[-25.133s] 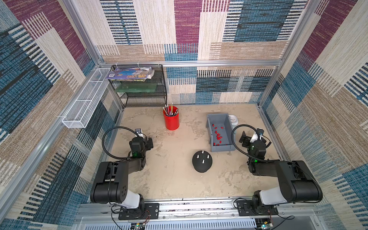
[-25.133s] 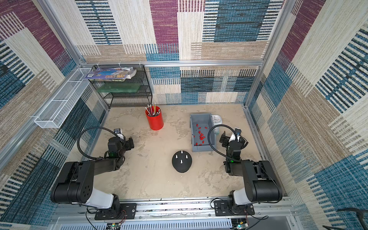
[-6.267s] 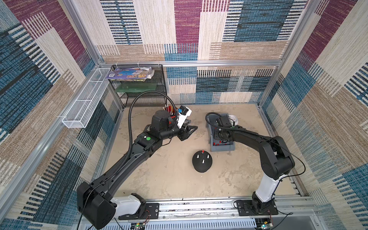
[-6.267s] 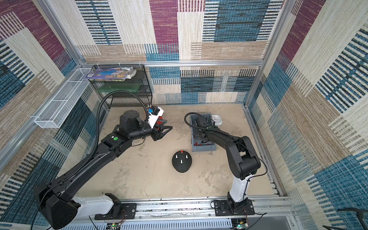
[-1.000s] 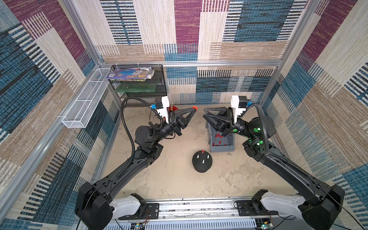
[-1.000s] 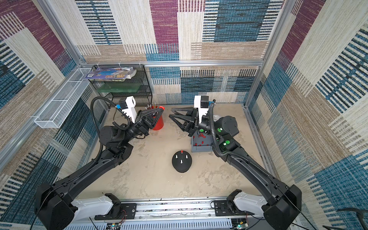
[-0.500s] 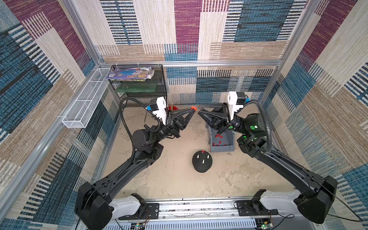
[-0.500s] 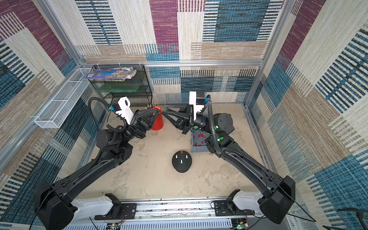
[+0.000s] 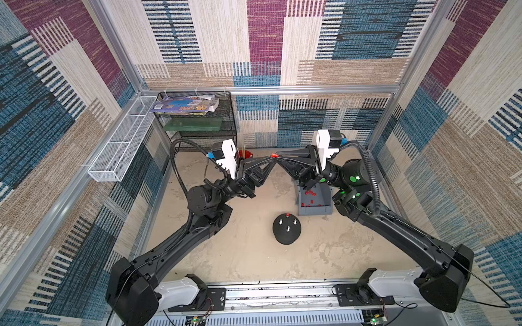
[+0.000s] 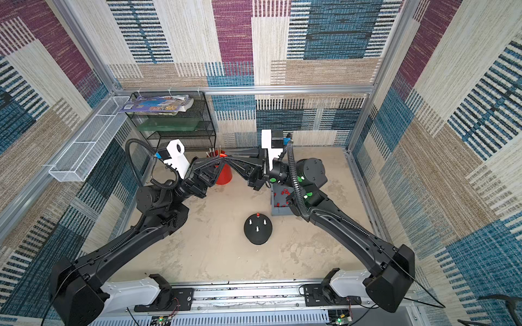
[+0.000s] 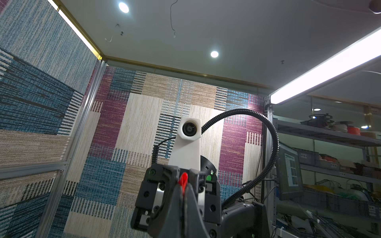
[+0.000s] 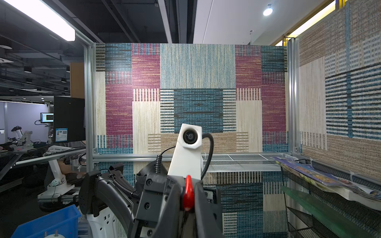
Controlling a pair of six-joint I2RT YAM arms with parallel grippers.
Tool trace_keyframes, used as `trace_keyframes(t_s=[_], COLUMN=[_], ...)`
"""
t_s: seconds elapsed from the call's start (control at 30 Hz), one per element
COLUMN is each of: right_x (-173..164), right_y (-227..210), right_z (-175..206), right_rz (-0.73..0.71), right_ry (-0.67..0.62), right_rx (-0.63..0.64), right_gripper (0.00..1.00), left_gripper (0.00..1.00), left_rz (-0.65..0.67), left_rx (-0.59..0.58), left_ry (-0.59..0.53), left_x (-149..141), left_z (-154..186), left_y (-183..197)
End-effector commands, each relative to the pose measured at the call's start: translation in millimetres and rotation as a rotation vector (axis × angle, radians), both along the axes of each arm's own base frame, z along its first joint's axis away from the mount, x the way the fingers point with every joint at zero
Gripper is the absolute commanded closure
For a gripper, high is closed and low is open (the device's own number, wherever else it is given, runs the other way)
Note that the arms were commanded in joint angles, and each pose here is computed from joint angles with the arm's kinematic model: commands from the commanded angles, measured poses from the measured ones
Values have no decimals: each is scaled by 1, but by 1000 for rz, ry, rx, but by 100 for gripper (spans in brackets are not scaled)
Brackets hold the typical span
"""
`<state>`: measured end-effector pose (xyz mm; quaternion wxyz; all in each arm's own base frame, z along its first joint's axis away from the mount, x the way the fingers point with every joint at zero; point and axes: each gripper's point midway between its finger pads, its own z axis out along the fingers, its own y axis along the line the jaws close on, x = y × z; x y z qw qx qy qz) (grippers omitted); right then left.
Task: Cover the protruding screws with screw protection sleeves
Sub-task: Pick up the screw protection sleeve from the storage box.
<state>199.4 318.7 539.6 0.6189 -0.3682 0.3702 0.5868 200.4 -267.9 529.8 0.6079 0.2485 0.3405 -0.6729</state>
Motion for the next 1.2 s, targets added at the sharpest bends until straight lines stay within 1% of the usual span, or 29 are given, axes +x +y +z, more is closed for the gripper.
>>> trace_keyframes(t_s=[0.0,0.17,0.33,0.4,0.43,0.5,0.53,0.6,0.63,0.7,0.83,0.87,0.93,1.0,1.1,1.17], right_x=[-4,-8,-7,-6,-5,-1,1,3,3,4,12,16,24,34,46,51], right_y=[2,4,7,7,7,6,5,5,5,2,-1,-2,-5,-8,-18,-29], right_z=[0,1,-1,-1,0,1,2,1,0,-2,-13,-18,-31,-48,-81,-102], right_rz=[18,42,44,32,21,-7,-19,-36,-45,-62,-109,-126,-159,-200,-267,-320], right_ry=[-13,-22,-20,-18,-15,-2,6,17,24,39,104,131,191,262,383,449], right_rx=[-4,-4,-18,-22,-22,-25,-33,-54,-64,-77,-134,-154,-204,-270,-374,-433], right_gripper=[88,89,97,100,100,100,100,100,100,100,100,100,100,100,100,100], left_gripper=[100,100,100,100,100,99,91,54,42,32,31,31,31,31,31,31], left_rz=[-15,-15,-15,-2,25,75,112,187,232,315,458,494,581,673,844,921], left_rx=[-24,-33,-34,-22,-19,10,27,42,48,68,187,239,329,434,569,615], left_ry=[-28,-28,-31,-4,34,67,86,137,156,182,165,182,171,132,118,118], left_x=[-9,-10,-12,-8,-1,7,12,22,26,34,41,46,53,59,76,84], left_z=[6,5,7,7,6,2,-1,-9,-14,-22,-39,-48,-60,-73,-95,-106], left_y=[5,6,7,7,7,7,8,13,17,25,31,32,36,40,55,65])
